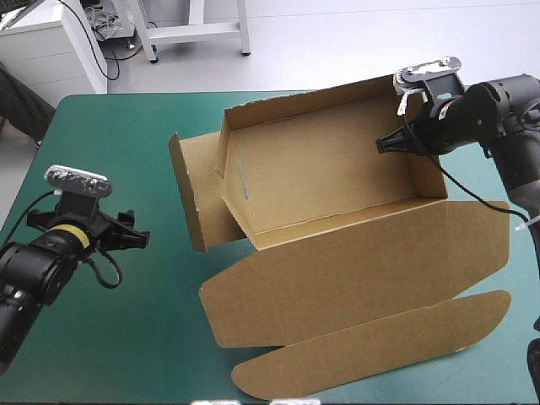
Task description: Fold the box
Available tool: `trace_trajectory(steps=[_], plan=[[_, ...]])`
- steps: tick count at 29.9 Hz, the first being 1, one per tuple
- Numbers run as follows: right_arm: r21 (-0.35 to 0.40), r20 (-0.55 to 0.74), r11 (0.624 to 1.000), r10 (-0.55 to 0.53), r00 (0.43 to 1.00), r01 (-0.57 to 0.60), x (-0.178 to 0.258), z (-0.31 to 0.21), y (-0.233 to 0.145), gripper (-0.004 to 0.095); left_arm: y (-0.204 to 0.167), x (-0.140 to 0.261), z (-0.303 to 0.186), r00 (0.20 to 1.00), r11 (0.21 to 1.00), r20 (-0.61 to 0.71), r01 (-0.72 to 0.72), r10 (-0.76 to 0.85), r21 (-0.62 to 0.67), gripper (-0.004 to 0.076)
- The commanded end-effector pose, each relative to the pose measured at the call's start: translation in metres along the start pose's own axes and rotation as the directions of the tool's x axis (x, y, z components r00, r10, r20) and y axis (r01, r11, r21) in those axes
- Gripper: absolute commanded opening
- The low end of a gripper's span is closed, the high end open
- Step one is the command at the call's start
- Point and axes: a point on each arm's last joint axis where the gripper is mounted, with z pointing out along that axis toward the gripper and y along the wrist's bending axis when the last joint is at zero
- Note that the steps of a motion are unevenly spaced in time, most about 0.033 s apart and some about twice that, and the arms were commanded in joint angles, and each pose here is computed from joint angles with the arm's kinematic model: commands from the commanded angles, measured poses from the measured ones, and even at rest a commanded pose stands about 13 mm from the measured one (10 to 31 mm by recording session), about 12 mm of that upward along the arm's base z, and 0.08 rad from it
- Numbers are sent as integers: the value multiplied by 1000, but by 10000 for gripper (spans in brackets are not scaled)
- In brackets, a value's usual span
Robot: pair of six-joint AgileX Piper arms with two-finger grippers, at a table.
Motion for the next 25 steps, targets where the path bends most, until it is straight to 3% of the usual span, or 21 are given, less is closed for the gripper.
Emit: trace_trajectory(steps=[1,7,11,14,20,25], plan=[[-11,62,1000,6,998,-5,-1,-25,2,-20,0,-21,16,999,1000,32,-4,5,-11,477],[-12,62,1000,6,998,-5,-1,-25,2,-20,27,-16,60,988,988,-44,145,-147,-48,477],[-12,62,1000,6,998,-5,-1,-25,2,-20,51,-9,78,960,961,-64,274,-272,28,477],[-12,62,1000,6,998,-5,-1,-25,2,-20,58,-9,89,931,916,-58,365,-360,166,477],[-11,62,1000,-6,998,7,-1,-25,2,-20,50,-9,119,903,805,-91,417,-420,422,477],[4,59,1000,-14,998,13,-1,-24,0,-20,33,-9,134,885,630,-136,418,-446,655,477]])
